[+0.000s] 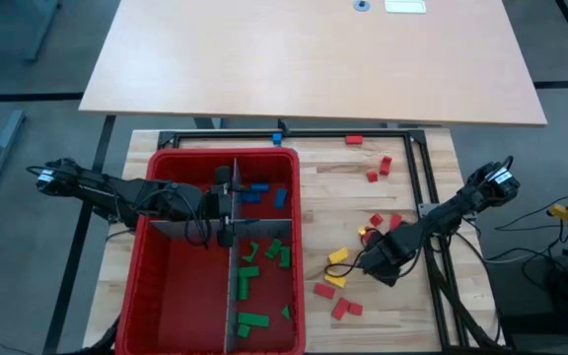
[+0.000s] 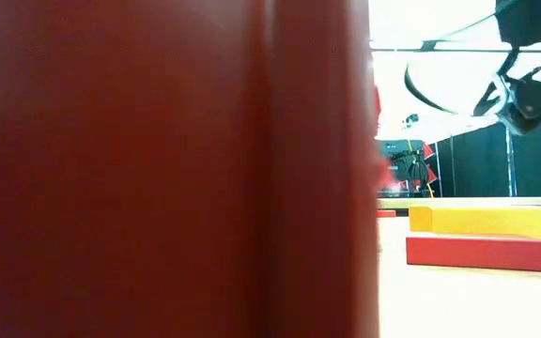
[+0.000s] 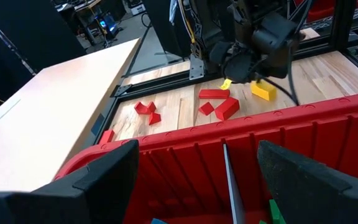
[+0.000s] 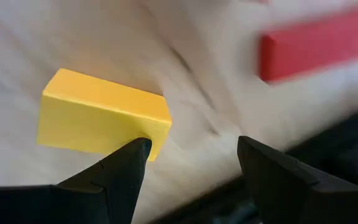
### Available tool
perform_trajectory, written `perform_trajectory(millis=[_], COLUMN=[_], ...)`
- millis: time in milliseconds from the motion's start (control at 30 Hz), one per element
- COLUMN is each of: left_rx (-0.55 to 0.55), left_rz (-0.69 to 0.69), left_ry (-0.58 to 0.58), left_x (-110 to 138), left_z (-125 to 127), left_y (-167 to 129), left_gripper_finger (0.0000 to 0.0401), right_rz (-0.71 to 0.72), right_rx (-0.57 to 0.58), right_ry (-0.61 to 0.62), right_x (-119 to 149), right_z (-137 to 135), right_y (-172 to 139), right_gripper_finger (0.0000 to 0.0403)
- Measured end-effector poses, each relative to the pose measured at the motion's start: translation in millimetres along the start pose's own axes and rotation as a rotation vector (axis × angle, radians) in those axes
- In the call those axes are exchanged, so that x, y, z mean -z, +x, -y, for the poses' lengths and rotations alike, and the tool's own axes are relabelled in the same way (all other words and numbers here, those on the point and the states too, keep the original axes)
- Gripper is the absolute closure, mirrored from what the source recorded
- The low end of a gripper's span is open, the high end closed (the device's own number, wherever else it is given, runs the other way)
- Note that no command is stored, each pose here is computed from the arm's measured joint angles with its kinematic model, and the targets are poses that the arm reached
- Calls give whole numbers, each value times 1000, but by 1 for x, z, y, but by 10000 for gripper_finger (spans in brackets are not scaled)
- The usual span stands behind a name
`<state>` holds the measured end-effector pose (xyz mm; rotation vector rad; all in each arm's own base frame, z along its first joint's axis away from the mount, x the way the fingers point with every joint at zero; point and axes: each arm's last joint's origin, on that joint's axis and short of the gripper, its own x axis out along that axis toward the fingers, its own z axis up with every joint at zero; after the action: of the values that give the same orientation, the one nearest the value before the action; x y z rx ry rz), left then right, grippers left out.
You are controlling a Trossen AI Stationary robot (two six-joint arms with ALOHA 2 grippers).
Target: Sort blocks
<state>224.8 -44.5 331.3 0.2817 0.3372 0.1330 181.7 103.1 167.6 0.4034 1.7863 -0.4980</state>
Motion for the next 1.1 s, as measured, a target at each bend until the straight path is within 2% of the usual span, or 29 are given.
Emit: perform_trajectory(millis=[133,300,500,767,1100], left_rx=[0,0,0,1,4], left_rz=[0,0,0,-7,-25], left_ry=[0,0,0,4,12], left_x=[0,0,0,1,3], left_z=[0,0,0,0,0], left_y=[0,0,0,0,0], left_gripper_finger=[88,88,88,88,88], right_rz=[73,159,186,127,93], right_rx=[-70,-42,-80,-181,-235], right_ry=[-36,-53,-52,115,341], right_x=[-5,-8,-9,-8,-12], right_z=[-9,-11,-16,-23,-24], right_y=[-5,-13,-26,-39,-41], right_gripper_finger=[161,148,132,125,157])
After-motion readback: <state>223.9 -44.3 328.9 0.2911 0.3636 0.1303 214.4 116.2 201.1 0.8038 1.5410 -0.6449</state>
